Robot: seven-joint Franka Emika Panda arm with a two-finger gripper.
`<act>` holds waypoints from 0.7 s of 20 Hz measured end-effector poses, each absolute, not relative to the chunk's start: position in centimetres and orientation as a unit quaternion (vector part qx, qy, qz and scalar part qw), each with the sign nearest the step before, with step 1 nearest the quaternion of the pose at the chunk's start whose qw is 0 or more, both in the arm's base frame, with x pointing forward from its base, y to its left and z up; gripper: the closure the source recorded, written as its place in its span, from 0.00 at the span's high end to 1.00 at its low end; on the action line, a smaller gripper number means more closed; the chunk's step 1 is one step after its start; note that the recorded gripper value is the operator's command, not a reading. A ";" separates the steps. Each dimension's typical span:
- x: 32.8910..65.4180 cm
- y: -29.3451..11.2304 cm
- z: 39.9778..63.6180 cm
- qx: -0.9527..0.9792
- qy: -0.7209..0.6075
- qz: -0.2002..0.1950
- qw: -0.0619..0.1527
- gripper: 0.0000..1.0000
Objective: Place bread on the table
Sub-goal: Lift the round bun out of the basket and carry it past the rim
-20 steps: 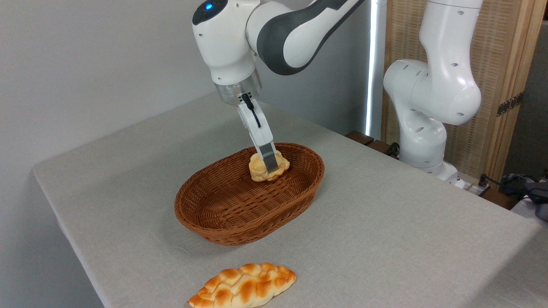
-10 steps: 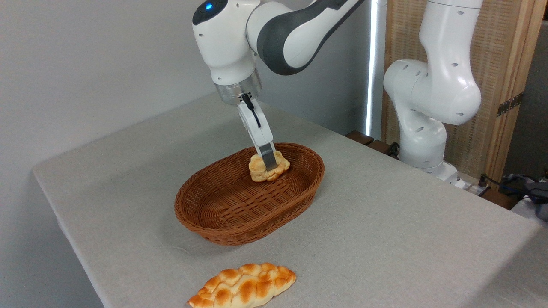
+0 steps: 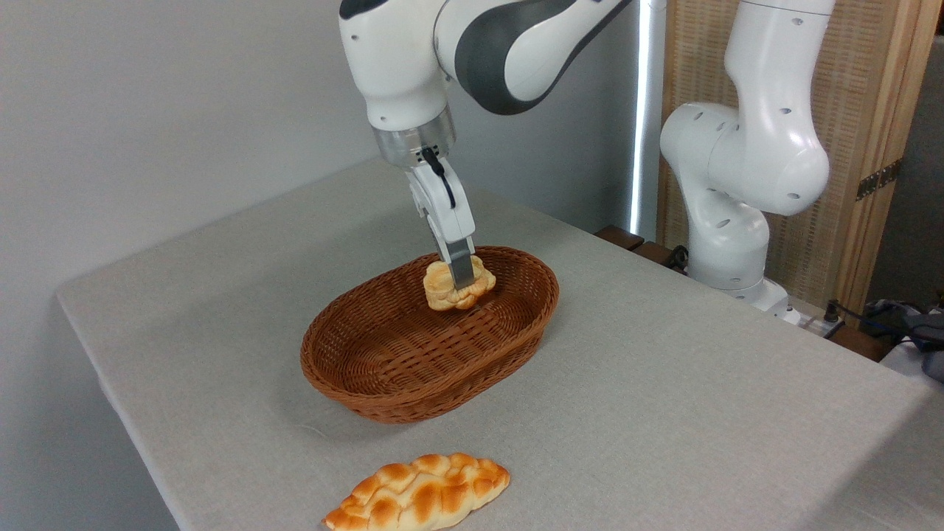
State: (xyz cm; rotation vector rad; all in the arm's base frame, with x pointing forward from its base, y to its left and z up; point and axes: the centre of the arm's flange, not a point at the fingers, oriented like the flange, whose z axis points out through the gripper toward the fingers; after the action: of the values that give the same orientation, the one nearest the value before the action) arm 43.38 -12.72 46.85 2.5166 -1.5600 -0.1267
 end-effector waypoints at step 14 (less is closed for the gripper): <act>43.2 -1.0 57.6 0.842 -0.535 -0.041 0.048 0.50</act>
State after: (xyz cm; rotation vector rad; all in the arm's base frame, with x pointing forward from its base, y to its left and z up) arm 43.17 -1.00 57.61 2.5679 -1.6316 -0.1243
